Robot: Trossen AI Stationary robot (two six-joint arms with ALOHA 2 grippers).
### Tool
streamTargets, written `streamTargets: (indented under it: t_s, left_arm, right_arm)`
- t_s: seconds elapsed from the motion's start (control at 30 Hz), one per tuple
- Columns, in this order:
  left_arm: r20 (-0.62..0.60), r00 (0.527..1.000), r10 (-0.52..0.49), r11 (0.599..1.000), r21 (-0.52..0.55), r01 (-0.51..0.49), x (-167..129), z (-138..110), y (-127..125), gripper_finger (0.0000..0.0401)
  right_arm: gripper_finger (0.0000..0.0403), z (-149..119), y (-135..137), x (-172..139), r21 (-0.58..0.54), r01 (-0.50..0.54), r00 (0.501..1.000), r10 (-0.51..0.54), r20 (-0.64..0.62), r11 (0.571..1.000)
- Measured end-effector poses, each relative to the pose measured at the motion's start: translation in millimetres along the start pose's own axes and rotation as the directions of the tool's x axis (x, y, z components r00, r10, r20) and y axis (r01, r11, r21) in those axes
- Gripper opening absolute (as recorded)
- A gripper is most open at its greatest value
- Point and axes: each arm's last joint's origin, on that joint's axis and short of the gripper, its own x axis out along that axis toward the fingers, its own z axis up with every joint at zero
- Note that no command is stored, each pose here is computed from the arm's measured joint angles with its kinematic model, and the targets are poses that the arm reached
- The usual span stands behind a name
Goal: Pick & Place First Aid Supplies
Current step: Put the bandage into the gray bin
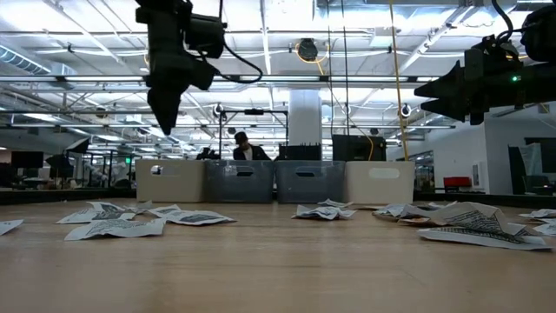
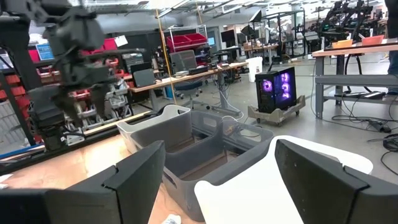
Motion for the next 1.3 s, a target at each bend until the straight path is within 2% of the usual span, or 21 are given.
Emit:
streamTargets:
  t_s: [0.2, 0.47, 0.63, 0.9, 1.3]
  left_arm:
    - [0.011, 0.998, -0.057, 0.996, 0.07, 0.056, 1.0, -11.4, -38.5, 0.0283]
    - [0.003, 0.994, -0.109, 0.953, 0.286, 0.103, -7.3, -33.7, -89.3, 0.0283]
    - [-0.028, 0.991, -0.133, 0.885, 0.446, 0.132, -9.9, -51.7, -118.2, 0.0283]
    - [-0.077, 0.986, -0.146, 0.768, 0.62, 0.162, -9.8, -84.8, -162.3, 0.0283]
    - [-0.191, 0.979, -0.07, 0.586, 0.786, 0.195, 9.2, -154.3, -201.9, 0.0283]
  right_arm:
    - [0.0297, 0.1, 0.0, 0.0, 0.0, 0.0, 1.0, 0.0, 0.0, 1.0]
    - [0.0297, 0.0, 0.0, 0.0, 0.0, 0.0, 1.0, 0.0, 0.0, 1.0]
    - [0.0297, 0.1, 0.0, 0.0, 0.0, 0.0, 1.0, 0.0, 0.001, 1.0]
    - [0.0297, 0.0, 0.0, 0.0, 0.0, 0.0, 1.0, 0.0, 0.0, 1.0]
    - [0.0297, 0.0, 0.0, 0.0, 0.0, 0.0, 1.0, 0.0, 0.0, 1.0]
